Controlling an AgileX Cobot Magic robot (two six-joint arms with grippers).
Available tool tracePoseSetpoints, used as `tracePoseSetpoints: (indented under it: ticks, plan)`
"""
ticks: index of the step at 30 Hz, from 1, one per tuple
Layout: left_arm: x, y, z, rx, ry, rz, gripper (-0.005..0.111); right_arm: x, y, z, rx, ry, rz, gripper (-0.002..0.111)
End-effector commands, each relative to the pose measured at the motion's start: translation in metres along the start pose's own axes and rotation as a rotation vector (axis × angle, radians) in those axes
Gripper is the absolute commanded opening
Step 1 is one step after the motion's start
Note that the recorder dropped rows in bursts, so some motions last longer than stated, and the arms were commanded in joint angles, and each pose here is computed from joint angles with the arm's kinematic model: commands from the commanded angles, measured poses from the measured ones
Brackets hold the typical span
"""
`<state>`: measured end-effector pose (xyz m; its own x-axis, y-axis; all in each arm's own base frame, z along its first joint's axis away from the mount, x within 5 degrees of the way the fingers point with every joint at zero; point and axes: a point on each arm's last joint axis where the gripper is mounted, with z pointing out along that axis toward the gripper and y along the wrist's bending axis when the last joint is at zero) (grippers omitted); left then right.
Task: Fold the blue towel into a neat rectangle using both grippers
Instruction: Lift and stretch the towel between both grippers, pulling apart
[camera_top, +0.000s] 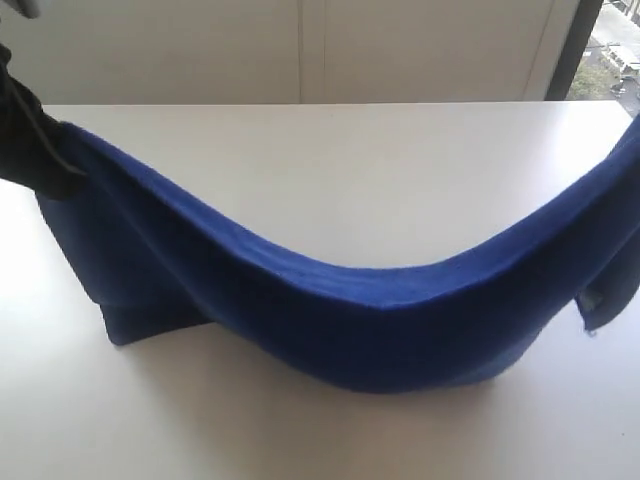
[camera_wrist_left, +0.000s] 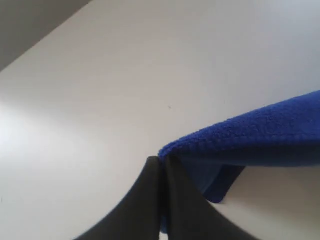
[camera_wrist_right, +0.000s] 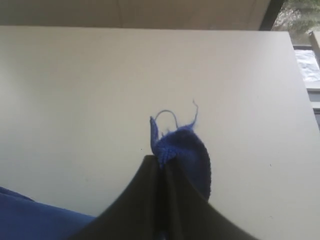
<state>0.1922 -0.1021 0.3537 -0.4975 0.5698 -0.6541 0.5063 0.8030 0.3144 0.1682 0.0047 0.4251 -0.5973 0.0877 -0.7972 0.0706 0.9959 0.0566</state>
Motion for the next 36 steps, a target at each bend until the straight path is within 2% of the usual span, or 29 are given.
tracePoseSetpoints:
  ticks: [1, 5, 10, 21, 25, 28, 31, 34, 36]
  plan:
    - [0.006, -0.005, 0.010, 0.014, 0.040, 0.012, 0.000, 0.014, 0.001, 0.028, -0.001, 0.032, -0.001, 0.000]
    - [0.009, -0.003, 0.004, 0.010, 0.041, 0.008, 0.000, 0.016, 0.002, 0.028, -0.021, -0.002, 0.009, 0.000]
    - [0.016, 0.002, -0.022, 0.003, -0.002, -0.023, 0.000, 0.020, 0.001, 0.006, -0.043, -0.042, 0.027, 0.000]
    - [0.043, 0.001, -0.084, 0.092, -0.099, -0.100, 0.000, 0.044, -0.003, -0.061, -0.110, -0.155, 0.065, 0.000]
    - [0.053, 0.001, -0.092, 0.108, -0.057, -0.108, 0.000, 0.052, -0.003, -0.073, -0.129, -0.161, 0.074, 0.000]
    - [0.053, 0.002, -0.090, 0.090, -0.048, -0.097, 0.000, 0.049, -0.003, -0.069, -0.129, -0.166, 0.074, 0.000]
    - [0.044, 0.005, -0.074, 0.025, -0.069, -0.062, 0.000, 0.040, 0.000, -0.050, -0.124, -0.137, 0.075, 0.000]
    - [0.031, 0.005, -0.047, -0.036, -0.076, -0.047, 0.000, 0.027, 0.004, -0.011, -0.108, -0.070, 0.064, 0.000]
    - [0.024, 0.004, -0.020, -0.065, -0.030, -0.057, 0.000, 0.022, 0.008, 0.027, -0.096, -0.012, 0.062, 0.000]
